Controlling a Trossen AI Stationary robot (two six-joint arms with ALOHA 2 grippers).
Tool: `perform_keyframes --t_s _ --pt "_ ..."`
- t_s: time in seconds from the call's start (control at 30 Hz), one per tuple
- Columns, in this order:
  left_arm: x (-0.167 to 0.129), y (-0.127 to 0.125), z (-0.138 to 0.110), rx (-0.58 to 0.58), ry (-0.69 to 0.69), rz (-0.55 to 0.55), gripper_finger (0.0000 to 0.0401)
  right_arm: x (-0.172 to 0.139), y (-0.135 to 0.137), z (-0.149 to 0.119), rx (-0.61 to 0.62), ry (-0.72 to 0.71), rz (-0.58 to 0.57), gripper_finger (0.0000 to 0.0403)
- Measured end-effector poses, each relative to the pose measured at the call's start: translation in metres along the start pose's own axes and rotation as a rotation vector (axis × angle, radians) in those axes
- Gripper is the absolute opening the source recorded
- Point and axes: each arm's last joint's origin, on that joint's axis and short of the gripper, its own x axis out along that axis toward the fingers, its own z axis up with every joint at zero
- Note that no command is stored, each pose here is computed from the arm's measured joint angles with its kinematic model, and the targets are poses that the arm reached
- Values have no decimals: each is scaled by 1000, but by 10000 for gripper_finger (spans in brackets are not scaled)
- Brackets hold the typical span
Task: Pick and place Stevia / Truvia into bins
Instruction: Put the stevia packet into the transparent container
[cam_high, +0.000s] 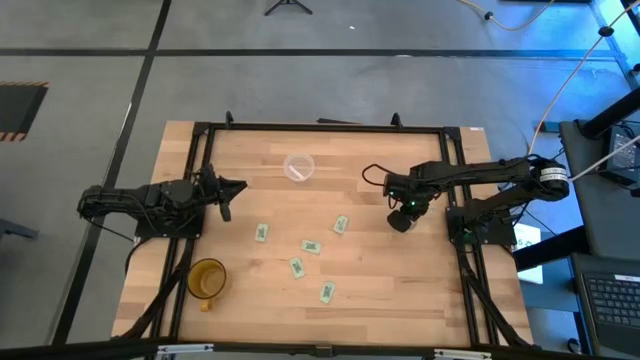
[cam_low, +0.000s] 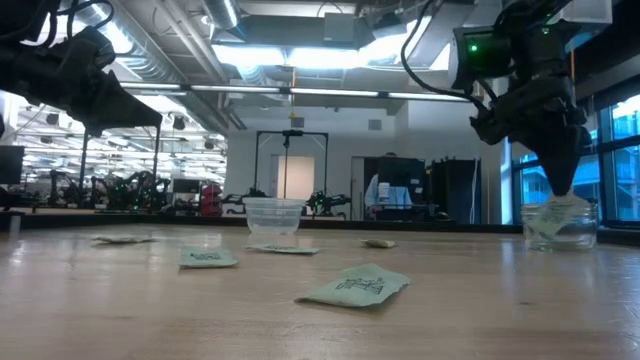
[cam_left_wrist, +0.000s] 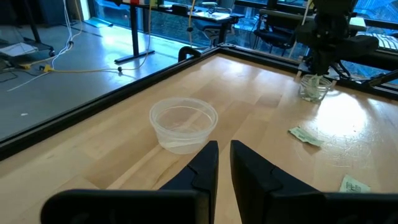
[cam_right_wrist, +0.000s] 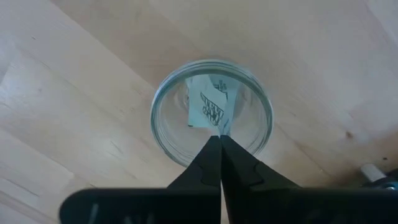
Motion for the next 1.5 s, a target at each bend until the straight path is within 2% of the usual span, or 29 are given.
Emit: perform_keyframes --t_s 0.2,0.43,0.57,0.73,0.93,1.17,1.27,1.5 --pt "0 0 0 -8 -1 0 36 0 0 0 2 -5 -6 4" --pt "0 0 0 -8 0 0 36 0 0 0 -6 -6 -7 29" --pt "0 0 0 -8 0 0 36 0 0 0 1 -7 -14 58" --pt "0 0 0 -8 0 0 36 -3 -3 0 6 -38 -101 105" --pt "0 0 0 -8 0 -1 36 -18 2 4 0 -71 -89 142" --pt "0 0 0 -8 0 -1 36 -45 14 13 -14 -157 -21 146" --pt "0 0 0 -8 0 -2 36 -55 23 16 -62 -214 22 145" --pt "0 0 0 -8 1 -4 36 -56 54 34 -168 -460 287 145"
